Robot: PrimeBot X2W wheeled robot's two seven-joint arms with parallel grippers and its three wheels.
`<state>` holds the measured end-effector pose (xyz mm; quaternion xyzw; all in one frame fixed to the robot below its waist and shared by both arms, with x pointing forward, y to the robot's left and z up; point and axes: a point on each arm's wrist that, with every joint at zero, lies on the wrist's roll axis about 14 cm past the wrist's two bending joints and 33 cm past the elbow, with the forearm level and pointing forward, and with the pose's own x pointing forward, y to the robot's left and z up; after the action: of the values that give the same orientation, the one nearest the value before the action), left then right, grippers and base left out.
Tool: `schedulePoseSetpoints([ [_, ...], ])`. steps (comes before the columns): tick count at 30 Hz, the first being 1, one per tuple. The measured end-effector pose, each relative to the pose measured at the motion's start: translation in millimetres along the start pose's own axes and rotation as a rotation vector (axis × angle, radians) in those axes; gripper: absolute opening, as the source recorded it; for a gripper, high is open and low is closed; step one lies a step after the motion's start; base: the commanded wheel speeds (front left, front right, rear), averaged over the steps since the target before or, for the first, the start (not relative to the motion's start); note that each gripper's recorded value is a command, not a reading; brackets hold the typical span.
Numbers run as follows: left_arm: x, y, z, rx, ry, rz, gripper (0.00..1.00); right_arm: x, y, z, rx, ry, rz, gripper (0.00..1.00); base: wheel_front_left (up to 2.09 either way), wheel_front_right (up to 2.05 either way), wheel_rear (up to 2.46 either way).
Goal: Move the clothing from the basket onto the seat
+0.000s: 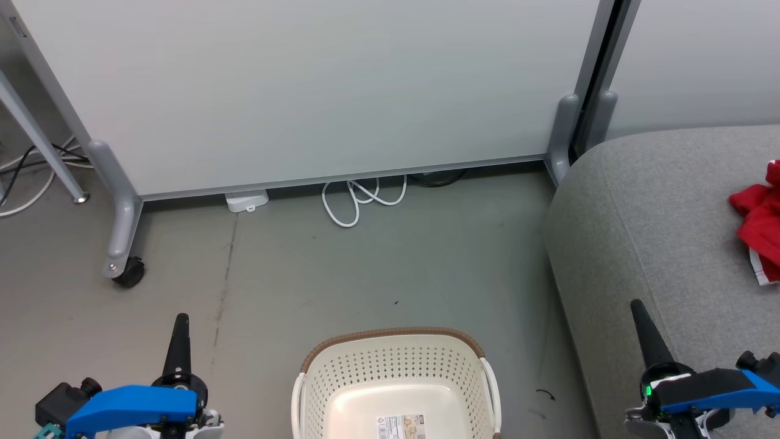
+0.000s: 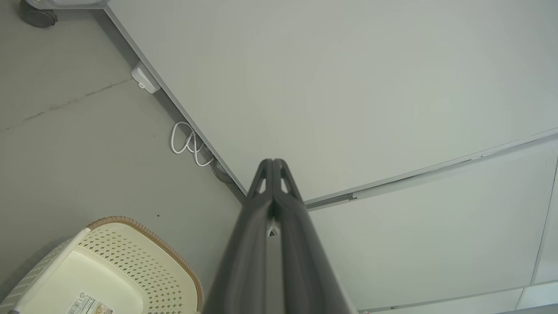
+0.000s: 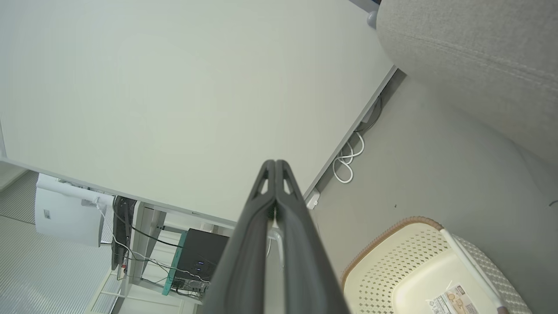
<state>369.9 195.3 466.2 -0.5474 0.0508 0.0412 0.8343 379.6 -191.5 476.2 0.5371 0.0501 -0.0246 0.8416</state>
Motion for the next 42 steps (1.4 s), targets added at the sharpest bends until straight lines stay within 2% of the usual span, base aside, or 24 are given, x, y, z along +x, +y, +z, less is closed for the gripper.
schedulePoseSetpoints([
  [42, 10.1, -25.8, 15.2, -0.325, -0.011, -0.087, 0.0, 3.9, 17.0, 14.5, 0.347, -0.028, 0.071, 0.0, 0.0, 0.0, 0.0],
])
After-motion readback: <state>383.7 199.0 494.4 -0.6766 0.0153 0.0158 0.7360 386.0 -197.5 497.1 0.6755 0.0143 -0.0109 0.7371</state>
